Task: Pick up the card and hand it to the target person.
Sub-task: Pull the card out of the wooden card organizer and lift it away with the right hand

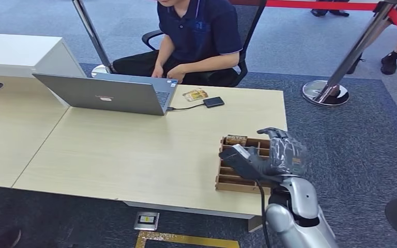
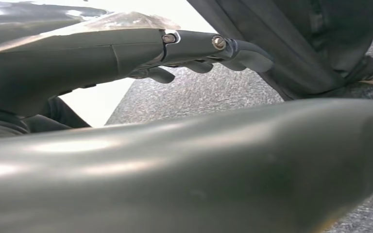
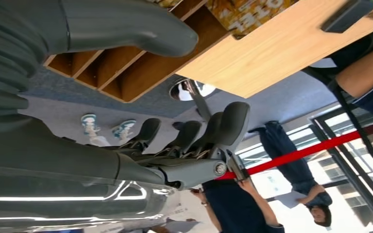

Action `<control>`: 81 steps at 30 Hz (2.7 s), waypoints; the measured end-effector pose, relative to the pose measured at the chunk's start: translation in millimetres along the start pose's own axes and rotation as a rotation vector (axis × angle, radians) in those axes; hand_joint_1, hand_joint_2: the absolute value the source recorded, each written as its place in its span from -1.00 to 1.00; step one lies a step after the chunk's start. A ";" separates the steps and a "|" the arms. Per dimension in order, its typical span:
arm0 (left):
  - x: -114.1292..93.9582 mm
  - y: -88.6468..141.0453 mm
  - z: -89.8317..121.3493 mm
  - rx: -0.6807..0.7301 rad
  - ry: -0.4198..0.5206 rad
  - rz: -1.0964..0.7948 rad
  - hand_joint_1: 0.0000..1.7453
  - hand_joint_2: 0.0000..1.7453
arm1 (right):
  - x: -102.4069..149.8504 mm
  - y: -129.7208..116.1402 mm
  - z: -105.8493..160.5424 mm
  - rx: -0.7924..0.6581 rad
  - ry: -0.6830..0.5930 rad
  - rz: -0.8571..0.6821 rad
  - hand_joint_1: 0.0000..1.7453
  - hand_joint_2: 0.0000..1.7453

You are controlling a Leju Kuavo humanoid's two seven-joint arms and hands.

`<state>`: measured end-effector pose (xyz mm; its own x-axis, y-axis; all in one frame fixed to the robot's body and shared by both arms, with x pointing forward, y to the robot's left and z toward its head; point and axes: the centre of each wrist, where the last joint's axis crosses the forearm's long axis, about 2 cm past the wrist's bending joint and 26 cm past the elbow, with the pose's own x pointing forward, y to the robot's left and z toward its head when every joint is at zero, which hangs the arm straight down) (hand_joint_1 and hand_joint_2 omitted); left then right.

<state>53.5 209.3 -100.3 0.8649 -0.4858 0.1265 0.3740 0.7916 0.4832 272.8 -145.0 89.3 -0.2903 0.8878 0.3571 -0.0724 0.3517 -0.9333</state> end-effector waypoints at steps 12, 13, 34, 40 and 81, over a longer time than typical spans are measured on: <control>0.3 0.0 0.0 -0.005 -0.005 -0.009 -1.00 -1.00 | 21.5 6.2 -1.0 0.038 -0.007 0.010 -0.20 1.00; 0.3 0.0 0.0 -0.006 -0.005 -0.009 -1.00 -1.00 | 22.4 6.6 -1.1 0.041 -0.007 0.011 -0.19 1.00; 0.8 0.0 -0.1 -0.009 -0.007 -0.016 -1.00 -1.00 | 26.8 26.5 0.0 0.149 0.043 0.029 -0.11 1.00; 0.9 0.1 -0.1 -0.009 -0.006 -0.016 -1.00 -1.00 | 28.2 32.1 0.6 0.171 0.053 0.038 -0.14 1.00; 1.1 0.0 -0.1 -0.009 -0.009 -0.021 -1.00 -1.00 | 22.4 39.8 -1.4 0.164 0.091 0.160 -0.18 1.00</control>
<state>54.5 208.8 -100.2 0.8537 -0.5058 0.1239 0.3954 0.7843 0.4780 264.8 -110.8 60.2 -0.2242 0.9540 0.1990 -0.1886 0.1579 -0.9693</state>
